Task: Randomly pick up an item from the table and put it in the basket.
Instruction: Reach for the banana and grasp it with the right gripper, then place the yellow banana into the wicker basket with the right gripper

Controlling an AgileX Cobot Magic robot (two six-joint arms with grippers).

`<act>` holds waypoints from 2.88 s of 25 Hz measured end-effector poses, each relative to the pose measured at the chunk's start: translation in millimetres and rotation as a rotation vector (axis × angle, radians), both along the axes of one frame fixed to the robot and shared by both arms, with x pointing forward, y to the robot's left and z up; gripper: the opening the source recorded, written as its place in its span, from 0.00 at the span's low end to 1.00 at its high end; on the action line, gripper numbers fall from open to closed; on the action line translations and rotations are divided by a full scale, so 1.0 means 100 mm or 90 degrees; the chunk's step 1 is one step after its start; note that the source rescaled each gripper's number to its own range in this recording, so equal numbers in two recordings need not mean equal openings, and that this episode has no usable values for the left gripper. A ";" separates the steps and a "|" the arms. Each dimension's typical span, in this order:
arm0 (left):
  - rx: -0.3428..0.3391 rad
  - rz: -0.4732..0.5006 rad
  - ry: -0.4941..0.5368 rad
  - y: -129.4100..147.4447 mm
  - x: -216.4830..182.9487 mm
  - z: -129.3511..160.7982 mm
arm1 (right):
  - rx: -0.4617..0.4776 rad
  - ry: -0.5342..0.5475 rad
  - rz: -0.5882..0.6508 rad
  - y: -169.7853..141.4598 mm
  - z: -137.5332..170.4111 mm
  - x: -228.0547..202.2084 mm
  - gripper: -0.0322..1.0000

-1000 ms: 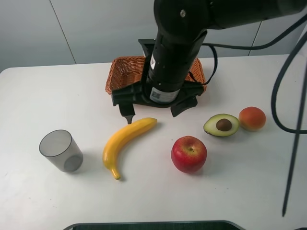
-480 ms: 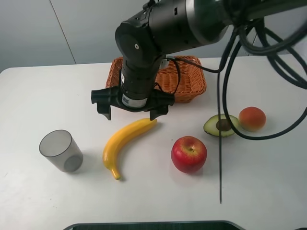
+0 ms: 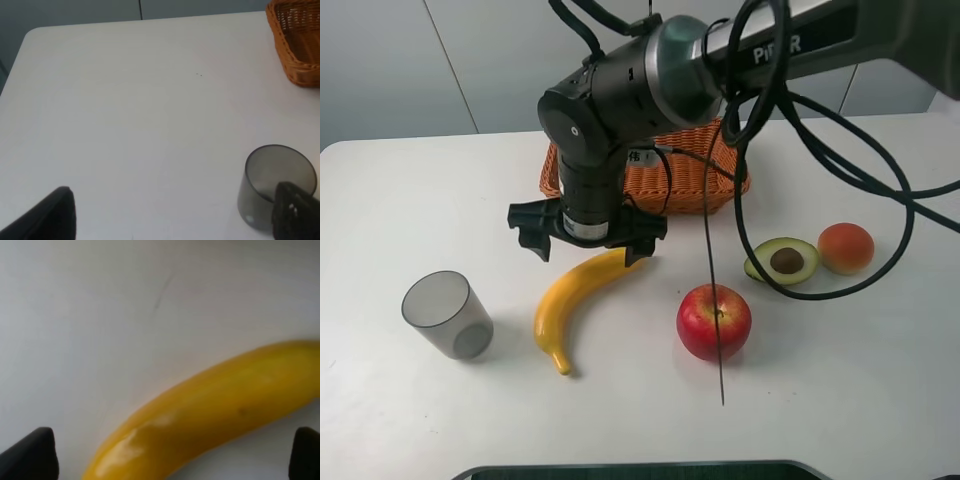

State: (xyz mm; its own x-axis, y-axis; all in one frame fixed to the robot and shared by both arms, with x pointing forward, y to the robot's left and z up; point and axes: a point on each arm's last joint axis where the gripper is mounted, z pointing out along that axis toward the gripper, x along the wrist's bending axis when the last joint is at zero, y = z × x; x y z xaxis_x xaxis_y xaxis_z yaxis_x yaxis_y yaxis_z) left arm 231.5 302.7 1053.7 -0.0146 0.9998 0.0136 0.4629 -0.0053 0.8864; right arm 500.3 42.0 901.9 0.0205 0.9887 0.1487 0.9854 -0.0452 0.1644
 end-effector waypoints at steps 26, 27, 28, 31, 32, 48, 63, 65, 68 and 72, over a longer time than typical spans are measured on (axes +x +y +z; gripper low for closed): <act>0.000 0.000 0.000 0.00 0.00 0.00 | 0.003 0.051 -0.075 0.05 -0.40 -0.01 0.31; 0.000 0.000 0.000 0.00 0.00 0.00 | 0.002 0.052 -0.077 0.05 -0.41 -0.01 0.03; 0.000 0.000 0.000 0.00 0.00 0.00 | 0.002 0.052 -0.079 0.05 -0.41 -0.01 0.04; 0.000 0.000 0.000 0.00 0.00 0.00 | 0.000 0.049 -0.076 0.04 -0.41 -0.01 0.04; 0.000 0.000 0.000 0.00 0.00 0.00 | 0.000 0.049 -0.076 0.04 -0.41 -0.01 0.04; 0.000 0.000 0.000 0.00 0.00 0.00 | 0.043 0.095 -0.028 0.10 -0.22 -0.10 0.04; 0.000 0.000 0.000 0.00 0.00 0.00 | -0.013 0.036 0.374 -0.07 0.63 -0.09 0.04; 0.000 0.000 0.000 0.00 0.00 0.00 | -0.033 0.021 0.411 -0.10 0.69 -0.02 0.04; 0.000 0.000 0.000 0.00 0.00 0.00 | -0.047 -0.023 0.466 -0.12 0.84 0.12 0.04; 0.000 0.000 0.000 0.00 0.00 0.00 | -0.077 -0.085 0.533 -0.19 0.98 0.32 0.04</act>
